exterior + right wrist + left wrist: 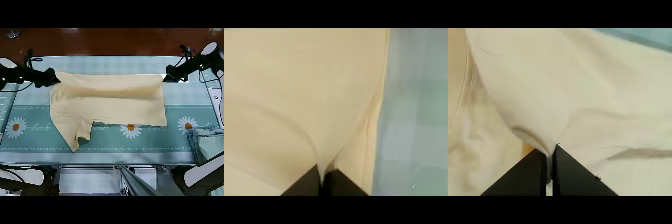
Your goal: Fold the shirts.
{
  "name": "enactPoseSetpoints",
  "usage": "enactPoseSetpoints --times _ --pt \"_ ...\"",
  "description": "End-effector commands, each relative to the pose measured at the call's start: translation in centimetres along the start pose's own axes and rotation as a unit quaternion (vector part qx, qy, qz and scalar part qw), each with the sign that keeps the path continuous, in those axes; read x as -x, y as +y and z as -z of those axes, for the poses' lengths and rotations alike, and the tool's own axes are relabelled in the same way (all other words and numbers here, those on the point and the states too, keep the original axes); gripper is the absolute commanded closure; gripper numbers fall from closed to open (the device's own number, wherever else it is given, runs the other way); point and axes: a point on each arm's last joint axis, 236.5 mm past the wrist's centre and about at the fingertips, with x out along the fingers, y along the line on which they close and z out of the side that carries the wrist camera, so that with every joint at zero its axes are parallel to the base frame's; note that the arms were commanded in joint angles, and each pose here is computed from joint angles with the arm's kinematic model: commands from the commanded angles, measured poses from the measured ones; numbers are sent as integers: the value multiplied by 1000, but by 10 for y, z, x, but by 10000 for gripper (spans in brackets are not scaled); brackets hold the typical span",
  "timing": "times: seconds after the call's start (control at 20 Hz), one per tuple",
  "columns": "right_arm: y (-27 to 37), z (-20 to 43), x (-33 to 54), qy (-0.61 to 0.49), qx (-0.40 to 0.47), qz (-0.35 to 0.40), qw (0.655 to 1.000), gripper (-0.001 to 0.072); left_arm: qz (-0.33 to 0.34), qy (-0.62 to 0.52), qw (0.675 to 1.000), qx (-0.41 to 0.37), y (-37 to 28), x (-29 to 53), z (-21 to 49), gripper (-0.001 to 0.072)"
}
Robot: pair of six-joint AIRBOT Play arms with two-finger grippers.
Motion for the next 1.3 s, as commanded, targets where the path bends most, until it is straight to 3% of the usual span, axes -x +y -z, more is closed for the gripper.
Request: enactPoseSetpoints --times 0.0,0.05,0.1,0.35,0.5,0.65,0.95,1.25 --pt "-7 27 -35 54 -22 -1 998 421 6 80 997 23 15 -28 36 533" --pt "-2 30 -34 61 -19 -11 998 87 10 97 995 33 15 -26 42 94" --pt "2 32 -23 67 -11 -16 998 85 13 112 993 31 15 -16 44 5" --pt "-39 50 75 40 -18 40 998 85 -38 149 987 46 62 78 68 5" --pt "-71 79 93 -40 -81 51 995 85 -54 69 987 131 103 111 105 5" --pt "-53 121 60 -107 -158 -20 981 85 -42 55 966 250 120 99 175 5" --pt "-14 198 1 -22 -142 -55 988 86 33 38 961 272 85 58 212 5" --pt "8 187 -3 -38 -146 -80 985 86 52 73 974 207 38 15 234 6"
